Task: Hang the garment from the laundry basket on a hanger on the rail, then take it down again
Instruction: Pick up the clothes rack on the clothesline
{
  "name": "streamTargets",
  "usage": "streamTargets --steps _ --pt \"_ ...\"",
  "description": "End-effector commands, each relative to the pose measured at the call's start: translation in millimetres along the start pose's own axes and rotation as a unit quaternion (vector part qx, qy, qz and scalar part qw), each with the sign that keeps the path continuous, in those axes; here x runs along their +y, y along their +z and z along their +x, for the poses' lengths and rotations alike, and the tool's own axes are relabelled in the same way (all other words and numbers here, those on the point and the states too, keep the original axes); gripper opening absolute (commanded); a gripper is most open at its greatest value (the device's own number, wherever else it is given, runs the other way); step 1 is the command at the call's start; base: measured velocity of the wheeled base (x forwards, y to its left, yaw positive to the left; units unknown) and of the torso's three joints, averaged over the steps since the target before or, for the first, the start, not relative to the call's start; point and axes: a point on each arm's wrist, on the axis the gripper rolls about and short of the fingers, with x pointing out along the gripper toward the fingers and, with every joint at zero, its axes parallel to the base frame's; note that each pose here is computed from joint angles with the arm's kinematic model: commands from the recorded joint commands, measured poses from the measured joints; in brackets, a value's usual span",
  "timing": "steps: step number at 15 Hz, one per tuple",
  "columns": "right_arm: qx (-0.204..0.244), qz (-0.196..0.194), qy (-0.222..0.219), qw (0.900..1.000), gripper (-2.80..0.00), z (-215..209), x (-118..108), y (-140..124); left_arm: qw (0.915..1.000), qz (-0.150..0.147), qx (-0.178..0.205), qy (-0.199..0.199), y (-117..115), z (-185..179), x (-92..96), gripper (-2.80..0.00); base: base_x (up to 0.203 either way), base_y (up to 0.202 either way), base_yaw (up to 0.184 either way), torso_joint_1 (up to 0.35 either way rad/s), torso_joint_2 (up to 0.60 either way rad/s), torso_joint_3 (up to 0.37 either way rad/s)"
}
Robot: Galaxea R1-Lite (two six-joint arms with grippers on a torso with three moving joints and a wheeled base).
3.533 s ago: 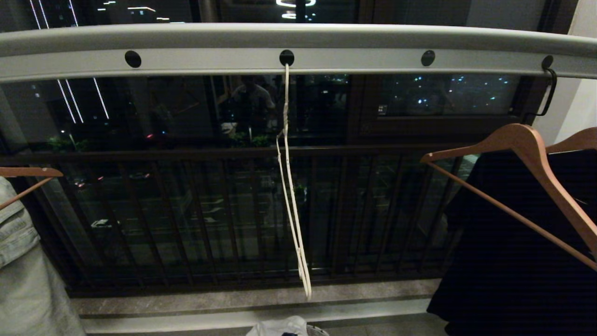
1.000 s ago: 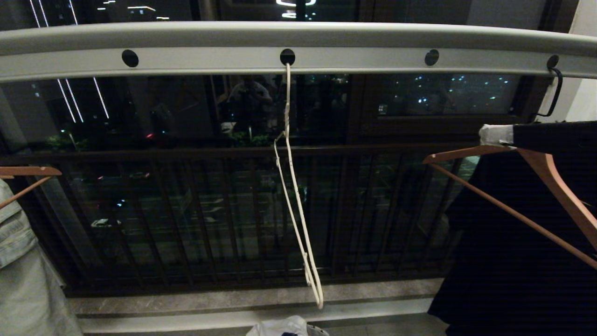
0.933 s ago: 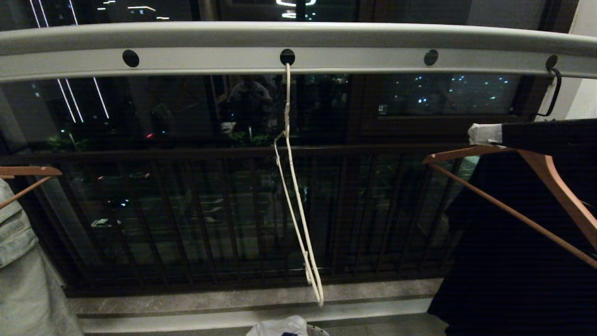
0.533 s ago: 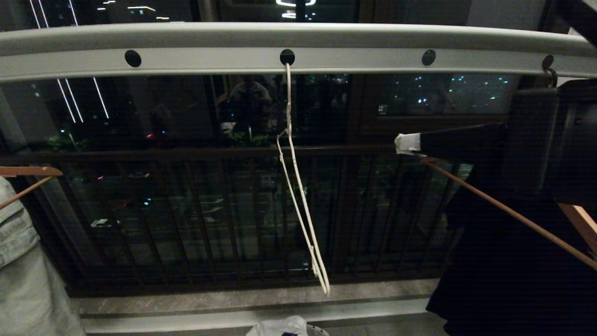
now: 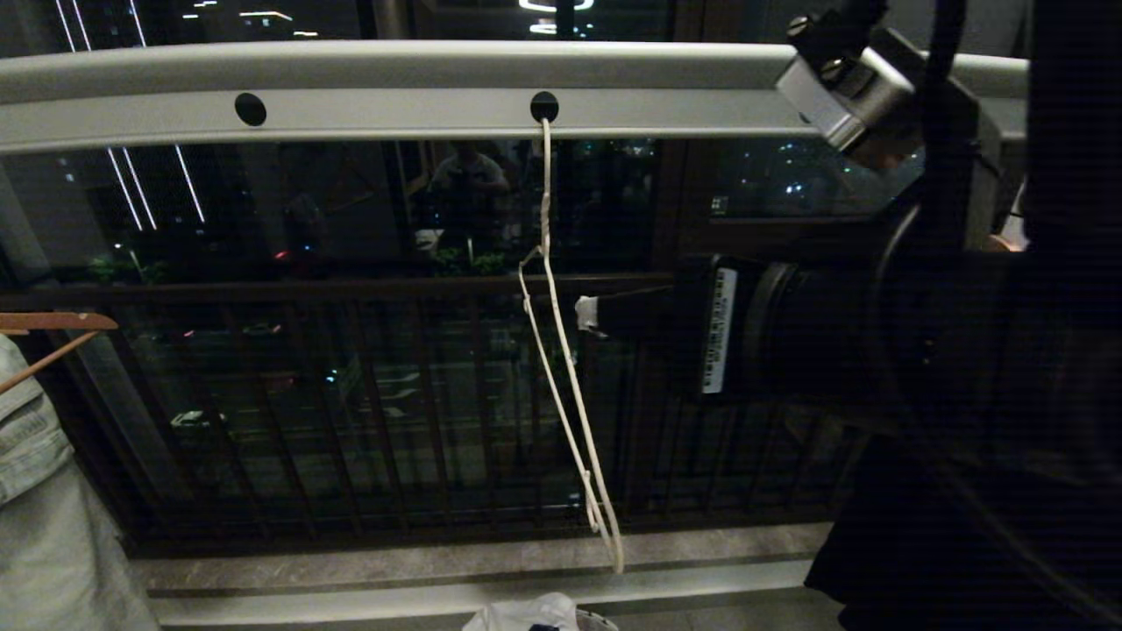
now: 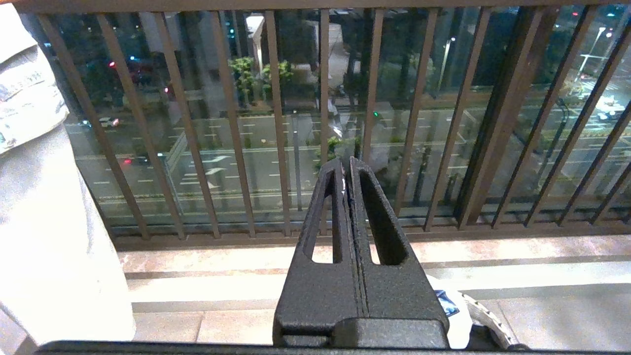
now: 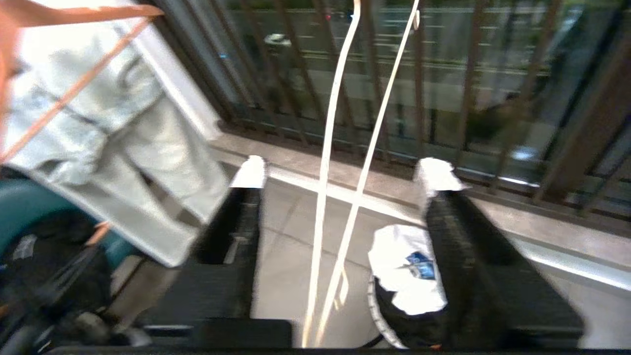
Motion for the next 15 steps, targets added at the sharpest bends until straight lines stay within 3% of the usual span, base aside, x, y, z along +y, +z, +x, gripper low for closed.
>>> streamTargets --steps 1,10,15 --pt "0.014 -0.013 -0.028 0.999 0.00 28.2 8.0 -12.1 1.0000 0.000 0.007 0.000 -4.1 1.0 0.1 -2.80 0.000 0.000 0.000 0.000 0.00 0.000" --pt "0.021 -0.095 -0.105 0.990 0.00 71.4 16.4 -32.0 1.0000 0.000 0.007 0.000 -4.2 1.0 0.1 -2.80 0.000 0.000 0.000 0.000 0.00 0.000" --pt "0.046 -0.115 -0.119 0.985 0.00 75.1 13.8 -39.9 1.0000 0.000 0.007 0.000 -4.2 1.0 0.1 -2.80 0.000 0.000 0.000 0.000 0.00 0.000"
